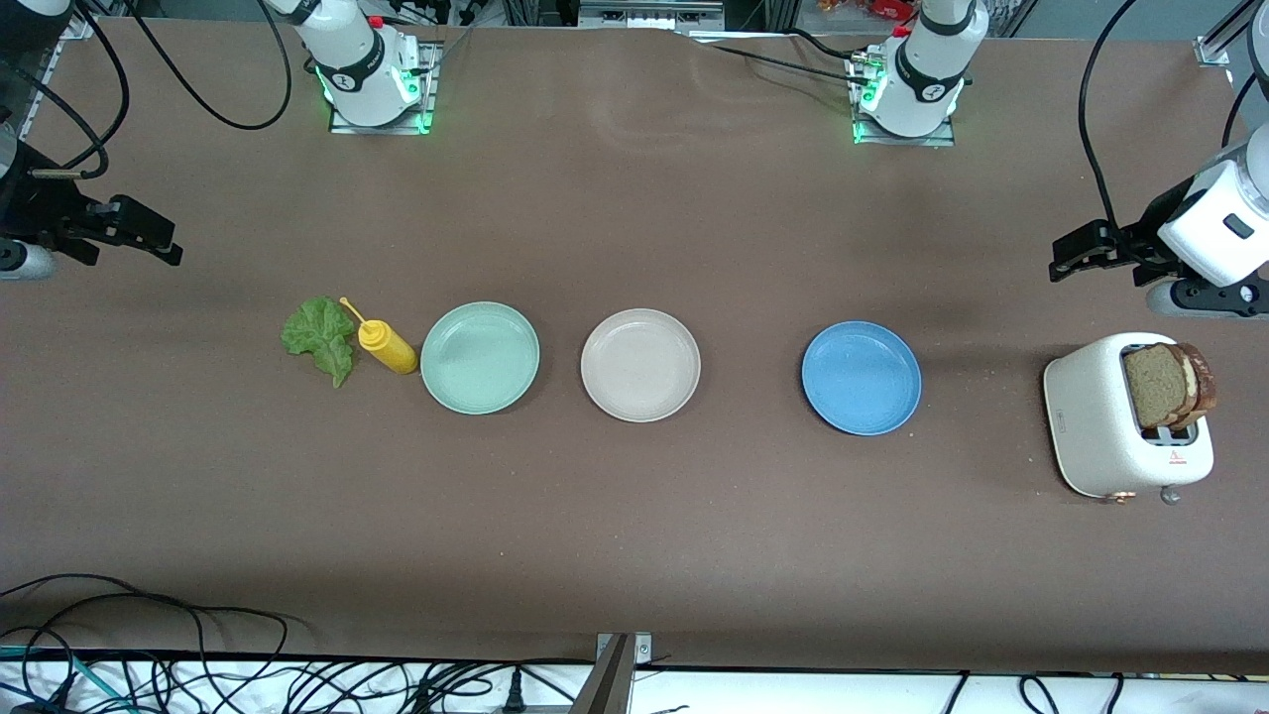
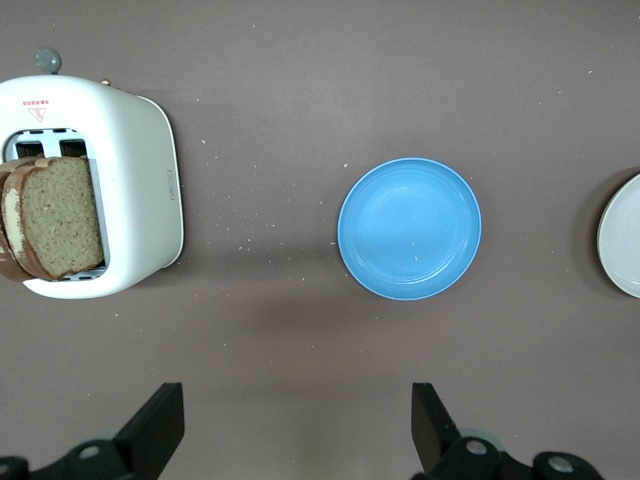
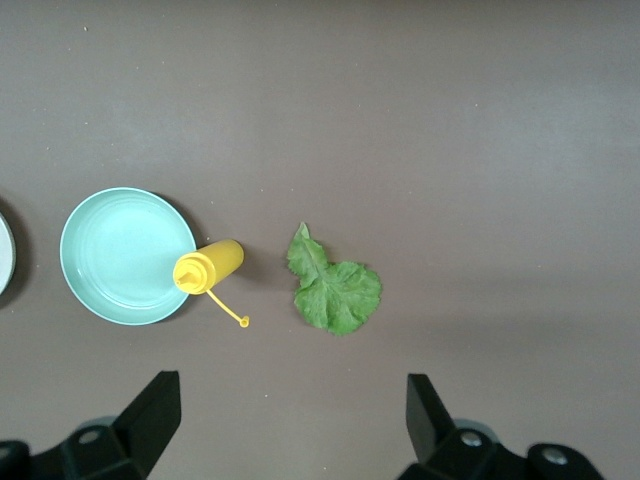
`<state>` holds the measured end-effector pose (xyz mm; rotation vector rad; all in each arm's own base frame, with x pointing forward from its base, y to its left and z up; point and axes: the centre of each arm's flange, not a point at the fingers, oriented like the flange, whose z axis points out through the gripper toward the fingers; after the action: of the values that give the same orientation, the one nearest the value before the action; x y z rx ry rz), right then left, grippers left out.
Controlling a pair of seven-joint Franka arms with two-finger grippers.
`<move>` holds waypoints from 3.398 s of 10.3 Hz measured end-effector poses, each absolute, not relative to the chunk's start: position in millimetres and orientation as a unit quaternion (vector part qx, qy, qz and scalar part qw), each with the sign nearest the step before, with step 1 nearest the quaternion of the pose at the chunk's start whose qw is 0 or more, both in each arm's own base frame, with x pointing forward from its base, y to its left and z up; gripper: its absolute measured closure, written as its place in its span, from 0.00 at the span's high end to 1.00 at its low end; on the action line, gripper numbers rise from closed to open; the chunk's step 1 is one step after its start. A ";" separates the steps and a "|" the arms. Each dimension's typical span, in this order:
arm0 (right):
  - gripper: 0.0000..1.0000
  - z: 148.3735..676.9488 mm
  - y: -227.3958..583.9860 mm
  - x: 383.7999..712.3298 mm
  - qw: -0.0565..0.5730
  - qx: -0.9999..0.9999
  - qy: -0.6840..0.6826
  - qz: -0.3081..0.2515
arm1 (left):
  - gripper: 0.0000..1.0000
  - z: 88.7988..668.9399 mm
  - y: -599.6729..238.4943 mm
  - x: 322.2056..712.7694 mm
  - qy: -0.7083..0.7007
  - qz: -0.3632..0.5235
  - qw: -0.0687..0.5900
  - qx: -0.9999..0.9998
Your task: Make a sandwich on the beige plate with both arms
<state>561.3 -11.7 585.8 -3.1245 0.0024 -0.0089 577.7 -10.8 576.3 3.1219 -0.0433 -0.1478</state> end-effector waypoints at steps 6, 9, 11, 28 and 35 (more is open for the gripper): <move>1.00 585.8 -11.7 561.3 0.008 -1.000 0.001 -0.003 | 1.00 576.2 -11.3 577.8 -0.014 -0.047 0.008 0.999; 1.00 585.8 -11.7 561.3 0.008 -1.000 0.001 -0.003 | 1.00 576.0 -11.5 577.8 -0.014 -0.047 0.008 0.999; 1.00 585.8 -11.7 561.3 0.008 -1.000 0.001 -0.003 | 1.00 575.6 -11.6 578.0 -0.014 -0.048 0.008 0.999; 1.00 585.8 -11.7 561.3 0.008 -1.000 0.001 -0.003 | 1.00 571.7 -13.2 581.6 -0.015 -0.046 0.012 0.999; 1.00 585.8 -11.8 561.3 0.008 -1.000 0.001 -0.003 | 1.00 564.5 -2.8 584.7 -0.004 -0.051 0.012 0.999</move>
<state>561.3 -11.8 585.8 -3.1247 0.0028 -0.0088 584.7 -2.8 564.5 3.1136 -0.0139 -0.1599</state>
